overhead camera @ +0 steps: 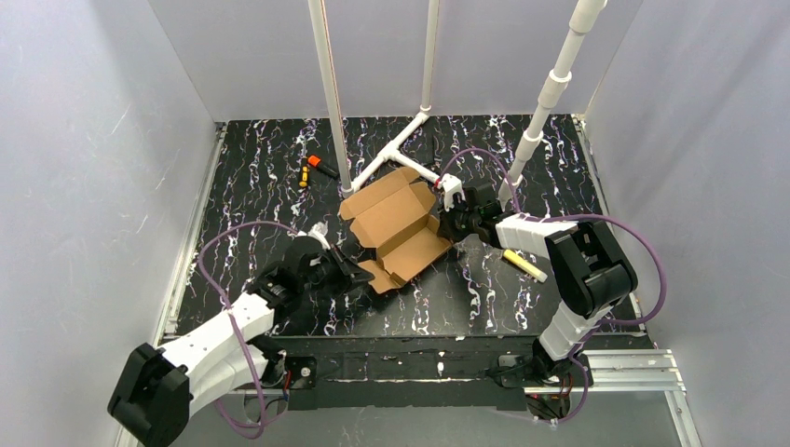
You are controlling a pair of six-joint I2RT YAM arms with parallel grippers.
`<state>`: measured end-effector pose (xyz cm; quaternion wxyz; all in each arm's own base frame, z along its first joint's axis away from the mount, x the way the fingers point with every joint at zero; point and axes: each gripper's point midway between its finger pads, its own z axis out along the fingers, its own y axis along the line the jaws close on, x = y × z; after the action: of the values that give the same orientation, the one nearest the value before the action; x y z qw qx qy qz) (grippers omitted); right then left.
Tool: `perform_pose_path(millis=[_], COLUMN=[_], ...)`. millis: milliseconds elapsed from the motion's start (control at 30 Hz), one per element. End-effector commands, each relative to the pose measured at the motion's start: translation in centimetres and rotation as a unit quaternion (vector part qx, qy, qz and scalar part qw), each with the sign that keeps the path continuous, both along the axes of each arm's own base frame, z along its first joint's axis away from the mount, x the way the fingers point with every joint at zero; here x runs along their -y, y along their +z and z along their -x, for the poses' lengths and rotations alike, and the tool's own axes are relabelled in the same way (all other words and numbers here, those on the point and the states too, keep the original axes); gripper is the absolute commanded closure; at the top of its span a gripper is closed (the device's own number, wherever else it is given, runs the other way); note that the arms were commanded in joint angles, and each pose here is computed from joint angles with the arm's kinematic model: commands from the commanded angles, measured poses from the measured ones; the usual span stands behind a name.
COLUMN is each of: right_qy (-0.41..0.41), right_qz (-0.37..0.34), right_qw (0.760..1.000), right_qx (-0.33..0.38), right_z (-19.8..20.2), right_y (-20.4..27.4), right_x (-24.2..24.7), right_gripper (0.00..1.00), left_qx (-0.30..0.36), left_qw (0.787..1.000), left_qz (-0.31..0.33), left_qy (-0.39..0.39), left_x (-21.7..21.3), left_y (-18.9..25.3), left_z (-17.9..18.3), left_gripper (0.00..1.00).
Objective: Fold the paper box
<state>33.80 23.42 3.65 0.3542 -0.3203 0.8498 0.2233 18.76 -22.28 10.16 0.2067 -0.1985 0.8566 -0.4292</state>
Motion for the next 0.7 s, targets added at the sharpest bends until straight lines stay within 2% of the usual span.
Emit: perform_pose_path(millis=[0,300,467,667], right_qy=[0.001,0.009,0.011,0.011], right_qz=[-0.007,-0.002,0.000,0.002], right_qw=[1.000,1.000,1.000,1.000], right_qx=[0.006,0.004,0.000,-0.001], right_z=[-0.3,0.0,0.1,0.0], right_y=[0.2,-0.2,-0.6,-0.7], right_x=[-1.2,-1.6,-1.6,-1.6], right_gripper=[0.93,0.93,0.93,0.93], left_qx=[0.031,0.017,0.011,0.022], left_qw=[0.999,0.997,0.997,0.997], left_qz=[-0.003,-0.016,-0.018,-0.013], left_qy=[-0.038,-0.071,-0.071,-0.067], left_x=[1.7,3.8,4.0,3.8], left_y=[2.2,1.0,0.2,0.5], left_z=[-1.3,-2.5,-2.6,-2.5], left_gripper=[1.00,1.00,0.83,0.69])
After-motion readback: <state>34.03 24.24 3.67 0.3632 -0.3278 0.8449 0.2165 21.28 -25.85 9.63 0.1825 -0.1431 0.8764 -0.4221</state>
